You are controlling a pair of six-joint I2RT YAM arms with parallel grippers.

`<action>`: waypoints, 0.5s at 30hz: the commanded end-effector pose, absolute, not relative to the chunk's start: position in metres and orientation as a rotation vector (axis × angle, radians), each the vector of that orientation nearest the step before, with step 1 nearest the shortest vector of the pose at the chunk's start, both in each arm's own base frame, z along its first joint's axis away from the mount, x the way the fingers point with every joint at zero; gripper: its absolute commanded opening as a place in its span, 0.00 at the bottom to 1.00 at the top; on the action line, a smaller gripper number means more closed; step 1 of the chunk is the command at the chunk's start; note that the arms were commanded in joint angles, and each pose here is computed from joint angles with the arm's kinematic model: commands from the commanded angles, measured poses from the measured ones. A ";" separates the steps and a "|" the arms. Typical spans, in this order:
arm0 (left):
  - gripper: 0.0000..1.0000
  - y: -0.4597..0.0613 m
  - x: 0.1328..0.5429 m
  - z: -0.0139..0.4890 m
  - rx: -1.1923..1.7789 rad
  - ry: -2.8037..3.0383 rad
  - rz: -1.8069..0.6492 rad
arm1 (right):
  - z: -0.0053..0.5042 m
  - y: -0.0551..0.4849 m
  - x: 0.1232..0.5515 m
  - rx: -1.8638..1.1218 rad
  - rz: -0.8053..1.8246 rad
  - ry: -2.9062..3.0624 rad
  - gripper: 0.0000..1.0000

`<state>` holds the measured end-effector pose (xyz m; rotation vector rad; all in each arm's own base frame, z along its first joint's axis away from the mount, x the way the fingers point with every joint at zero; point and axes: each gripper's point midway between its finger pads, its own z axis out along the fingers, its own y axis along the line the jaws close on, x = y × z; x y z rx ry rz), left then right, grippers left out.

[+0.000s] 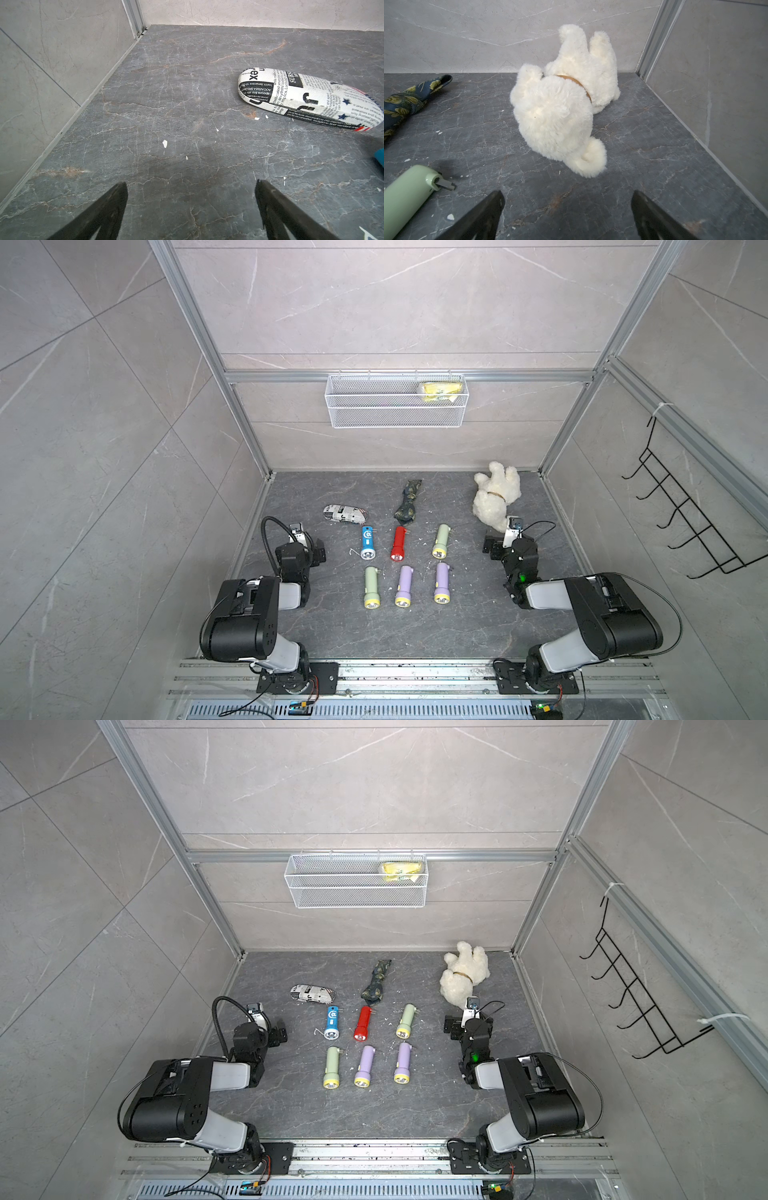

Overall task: Close the plug at the bottom of the flashlight
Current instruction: Pick up the flashlight from the center of the board.

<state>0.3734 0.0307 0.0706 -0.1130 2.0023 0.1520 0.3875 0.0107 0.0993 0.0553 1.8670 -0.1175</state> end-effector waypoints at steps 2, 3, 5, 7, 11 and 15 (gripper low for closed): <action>1.00 0.031 0.383 0.087 -0.124 1.949 0.137 | 0.097 0.013 0.387 0.042 -0.114 1.868 1.00; 1.00 0.031 0.384 0.086 -0.121 1.954 0.124 | 0.098 0.013 0.387 0.043 -0.112 1.866 1.00; 1.00 0.031 0.384 0.086 -0.124 1.956 0.113 | 0.098 0.013 0.387 0.043 -0.112 1.866 1.00; 1.00 0.032 0.383 0.086 -0.126 1.953 0.118 | 0.097 0.013 0.387 0.043 -0.112 1.867 1.00; 1.00 0.042 0.384 0.101 -0.183 1.959 0.182 | 0.102 0.010 0.384 0.055 -0.122 1.852 1.00; 1.00 0.047 0.382 0.136 -0.238 2.023 0.244 | 0.107 0.008 0.384 0.070 -0.133 1.852 1.00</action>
